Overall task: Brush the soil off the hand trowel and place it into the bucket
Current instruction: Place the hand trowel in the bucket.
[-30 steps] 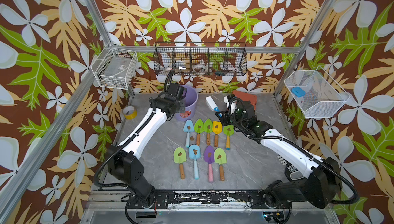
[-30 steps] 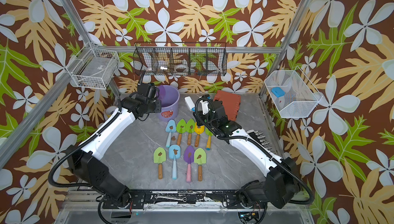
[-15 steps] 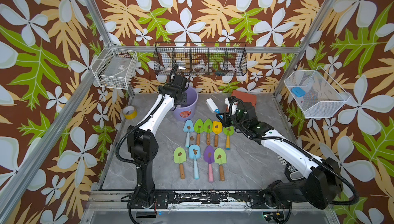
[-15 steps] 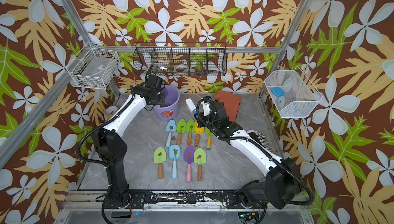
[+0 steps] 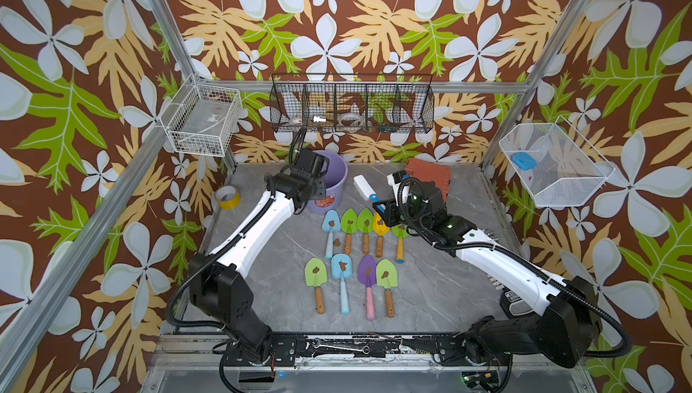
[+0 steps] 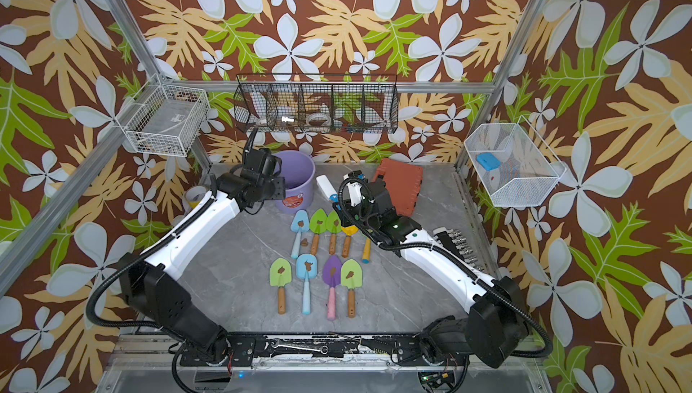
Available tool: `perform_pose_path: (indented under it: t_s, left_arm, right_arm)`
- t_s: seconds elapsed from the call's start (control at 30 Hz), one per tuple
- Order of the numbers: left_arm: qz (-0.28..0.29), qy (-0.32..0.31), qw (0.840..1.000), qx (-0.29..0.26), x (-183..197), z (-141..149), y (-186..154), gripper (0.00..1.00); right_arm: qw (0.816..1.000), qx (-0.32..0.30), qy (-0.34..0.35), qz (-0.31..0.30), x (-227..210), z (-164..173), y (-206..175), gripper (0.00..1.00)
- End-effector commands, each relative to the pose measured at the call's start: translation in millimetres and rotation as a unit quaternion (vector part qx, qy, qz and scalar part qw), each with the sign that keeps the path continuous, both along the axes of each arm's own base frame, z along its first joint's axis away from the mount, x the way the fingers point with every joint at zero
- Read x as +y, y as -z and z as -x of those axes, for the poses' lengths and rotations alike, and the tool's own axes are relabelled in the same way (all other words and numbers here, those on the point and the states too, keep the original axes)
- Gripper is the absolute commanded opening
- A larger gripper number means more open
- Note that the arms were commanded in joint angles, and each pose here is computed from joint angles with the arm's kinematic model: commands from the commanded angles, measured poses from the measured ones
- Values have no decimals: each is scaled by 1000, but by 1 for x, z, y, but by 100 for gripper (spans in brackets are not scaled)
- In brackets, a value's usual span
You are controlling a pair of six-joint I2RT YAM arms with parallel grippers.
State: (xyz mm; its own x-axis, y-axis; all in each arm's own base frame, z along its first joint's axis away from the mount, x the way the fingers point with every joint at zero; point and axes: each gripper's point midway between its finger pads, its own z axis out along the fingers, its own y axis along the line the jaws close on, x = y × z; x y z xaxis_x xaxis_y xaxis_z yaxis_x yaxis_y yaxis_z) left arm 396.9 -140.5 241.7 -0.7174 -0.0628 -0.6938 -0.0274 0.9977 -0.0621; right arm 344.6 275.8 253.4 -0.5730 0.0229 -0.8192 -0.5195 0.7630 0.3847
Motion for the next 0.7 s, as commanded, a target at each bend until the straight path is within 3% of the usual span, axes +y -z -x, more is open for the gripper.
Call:
perform_pose_path:
  t_s: [0.0,0.1,0.23,0.33,0.67]
  left_arm:
    - [55,-21,998,-30,-4,19,0,60]
    - [60,1,998,-27,-9,58,17,60]
    - [76,2,996,-35,-16,112,34,63]
    - [93,-15,995,-33,-10,145,55,65]
    - [134,-5,988,79,-27,217,159,65]
  right_arm:
    - [1000,-1,7,13,4,7,7,0]
    - [1000,-2,0,24,14,25,16,0]
    - [998,2,-10,63,27,52,35,0]
    - [998,14,-15,60,31,68,46,0]
    - [998,36,-6,50,30,78,61,0]
